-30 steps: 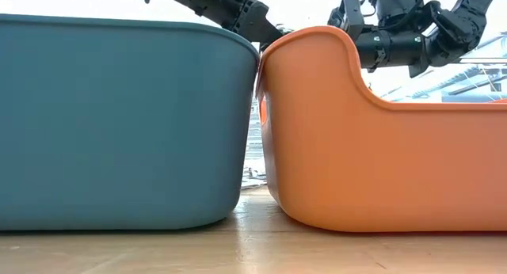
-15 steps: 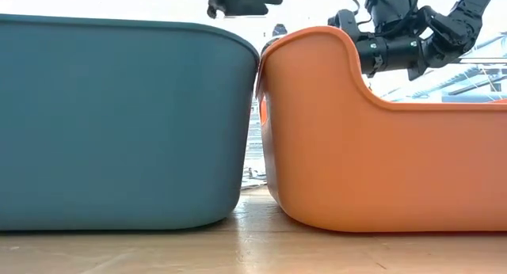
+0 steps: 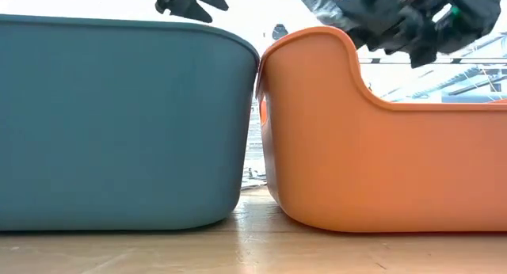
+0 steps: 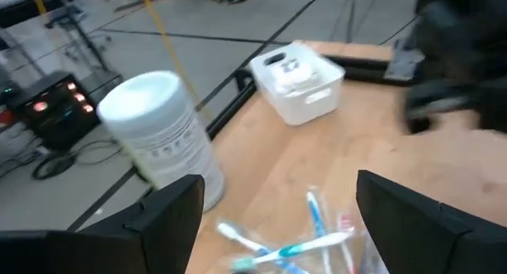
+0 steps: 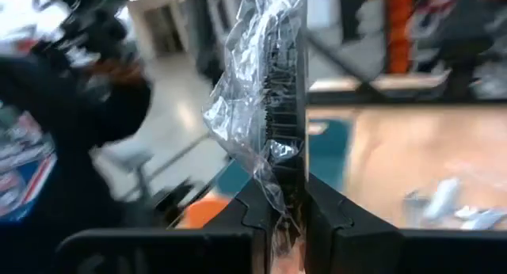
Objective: Pick & Place Travel size toiletries
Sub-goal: Put the black hairbrush into the orange bin
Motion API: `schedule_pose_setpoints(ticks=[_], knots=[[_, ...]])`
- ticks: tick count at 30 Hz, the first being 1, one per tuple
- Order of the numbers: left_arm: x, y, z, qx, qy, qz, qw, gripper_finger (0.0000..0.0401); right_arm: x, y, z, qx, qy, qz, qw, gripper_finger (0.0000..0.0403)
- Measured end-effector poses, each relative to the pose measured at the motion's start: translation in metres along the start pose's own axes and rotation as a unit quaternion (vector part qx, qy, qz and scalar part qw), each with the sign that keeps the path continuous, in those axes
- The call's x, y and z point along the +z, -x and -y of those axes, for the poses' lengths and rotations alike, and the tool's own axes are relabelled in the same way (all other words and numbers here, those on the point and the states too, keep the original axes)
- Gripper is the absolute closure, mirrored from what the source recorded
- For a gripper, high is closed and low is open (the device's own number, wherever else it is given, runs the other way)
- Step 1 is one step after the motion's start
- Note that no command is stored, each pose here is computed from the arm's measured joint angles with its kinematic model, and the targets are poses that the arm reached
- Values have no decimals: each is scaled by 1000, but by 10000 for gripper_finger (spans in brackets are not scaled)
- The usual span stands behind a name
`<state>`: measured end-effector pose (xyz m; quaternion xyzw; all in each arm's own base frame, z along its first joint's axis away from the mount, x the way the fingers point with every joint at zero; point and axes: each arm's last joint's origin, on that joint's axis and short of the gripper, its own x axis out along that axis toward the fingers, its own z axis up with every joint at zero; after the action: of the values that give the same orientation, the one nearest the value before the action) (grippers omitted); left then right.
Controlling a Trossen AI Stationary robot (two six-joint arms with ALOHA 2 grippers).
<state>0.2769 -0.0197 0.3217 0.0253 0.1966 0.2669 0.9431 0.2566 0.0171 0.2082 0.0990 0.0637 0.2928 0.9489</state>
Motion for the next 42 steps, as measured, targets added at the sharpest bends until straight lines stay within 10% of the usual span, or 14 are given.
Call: schedule_pose_setpoints(ticks=[9, 19, 42], knots=[[-41, -12, 1, 4, 22, 38, 999, 114, 27, -40, -53, -77, 27, -228, 970, 378], [-106, -6, -13, -19, 144, 95, 985, 122, 8, -52, -89, -86, -13, -260, 962, 379], [-109, -4, -11, -38, 152, 95, 983, 123, -28, -55, -96, -32, -57, -311, 948, 307]])
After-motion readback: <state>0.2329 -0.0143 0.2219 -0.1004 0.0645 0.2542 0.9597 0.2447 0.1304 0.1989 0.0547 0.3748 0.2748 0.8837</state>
